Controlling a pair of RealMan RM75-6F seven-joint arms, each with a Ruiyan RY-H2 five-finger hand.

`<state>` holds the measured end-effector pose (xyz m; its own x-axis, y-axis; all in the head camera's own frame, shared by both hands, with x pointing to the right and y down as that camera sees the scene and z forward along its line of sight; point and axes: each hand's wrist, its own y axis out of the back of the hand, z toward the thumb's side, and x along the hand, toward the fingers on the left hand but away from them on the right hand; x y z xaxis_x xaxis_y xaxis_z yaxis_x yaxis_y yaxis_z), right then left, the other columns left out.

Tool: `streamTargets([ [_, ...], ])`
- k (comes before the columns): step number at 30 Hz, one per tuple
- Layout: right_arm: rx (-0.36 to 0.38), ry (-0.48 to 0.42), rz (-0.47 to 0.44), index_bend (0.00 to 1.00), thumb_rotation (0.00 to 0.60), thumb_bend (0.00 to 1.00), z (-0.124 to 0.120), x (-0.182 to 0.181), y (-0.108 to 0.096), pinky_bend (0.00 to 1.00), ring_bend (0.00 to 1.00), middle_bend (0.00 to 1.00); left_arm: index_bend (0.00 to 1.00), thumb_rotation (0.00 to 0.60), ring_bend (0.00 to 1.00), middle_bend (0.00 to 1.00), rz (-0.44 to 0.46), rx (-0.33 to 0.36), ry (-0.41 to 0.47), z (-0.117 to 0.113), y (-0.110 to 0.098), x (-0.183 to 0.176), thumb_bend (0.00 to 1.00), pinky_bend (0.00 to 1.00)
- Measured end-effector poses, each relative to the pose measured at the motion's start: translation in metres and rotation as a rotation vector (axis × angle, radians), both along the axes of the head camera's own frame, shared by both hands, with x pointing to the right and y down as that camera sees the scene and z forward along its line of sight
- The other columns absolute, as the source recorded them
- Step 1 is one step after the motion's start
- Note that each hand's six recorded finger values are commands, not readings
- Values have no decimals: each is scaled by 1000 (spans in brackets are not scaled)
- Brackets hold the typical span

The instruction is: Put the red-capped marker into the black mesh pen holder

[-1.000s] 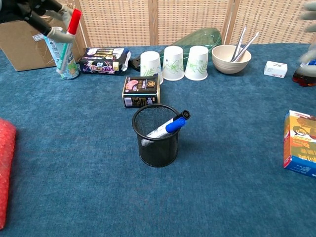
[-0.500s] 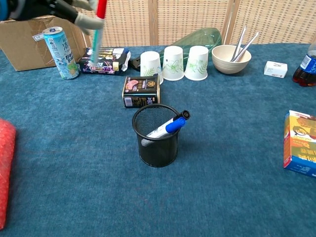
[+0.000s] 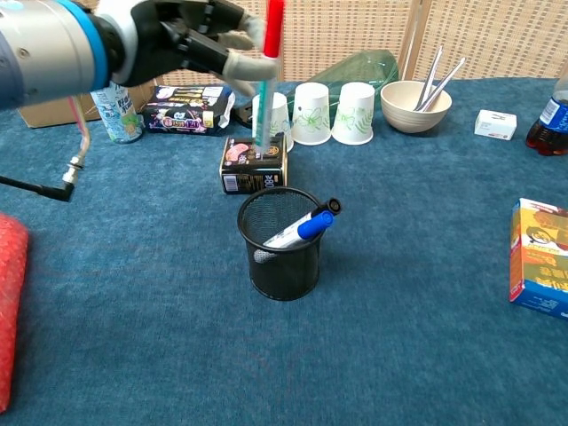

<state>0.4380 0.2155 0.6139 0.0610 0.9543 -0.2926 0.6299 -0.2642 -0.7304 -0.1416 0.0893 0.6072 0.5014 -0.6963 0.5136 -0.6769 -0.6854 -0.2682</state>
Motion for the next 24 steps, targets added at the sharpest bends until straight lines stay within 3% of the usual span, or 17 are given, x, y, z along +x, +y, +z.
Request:
streamTargets([
  [12,11,1,18,8,600,0,-2,4,-2,394,131,100,607,600,0,32,47,-52,79,-1,27,32,376,314],
  [24,20,-9,39,8,600,0,-4,9,-4,394,132,101,606,600,0,29,91,-44,46,6,41,42,376,311],
])
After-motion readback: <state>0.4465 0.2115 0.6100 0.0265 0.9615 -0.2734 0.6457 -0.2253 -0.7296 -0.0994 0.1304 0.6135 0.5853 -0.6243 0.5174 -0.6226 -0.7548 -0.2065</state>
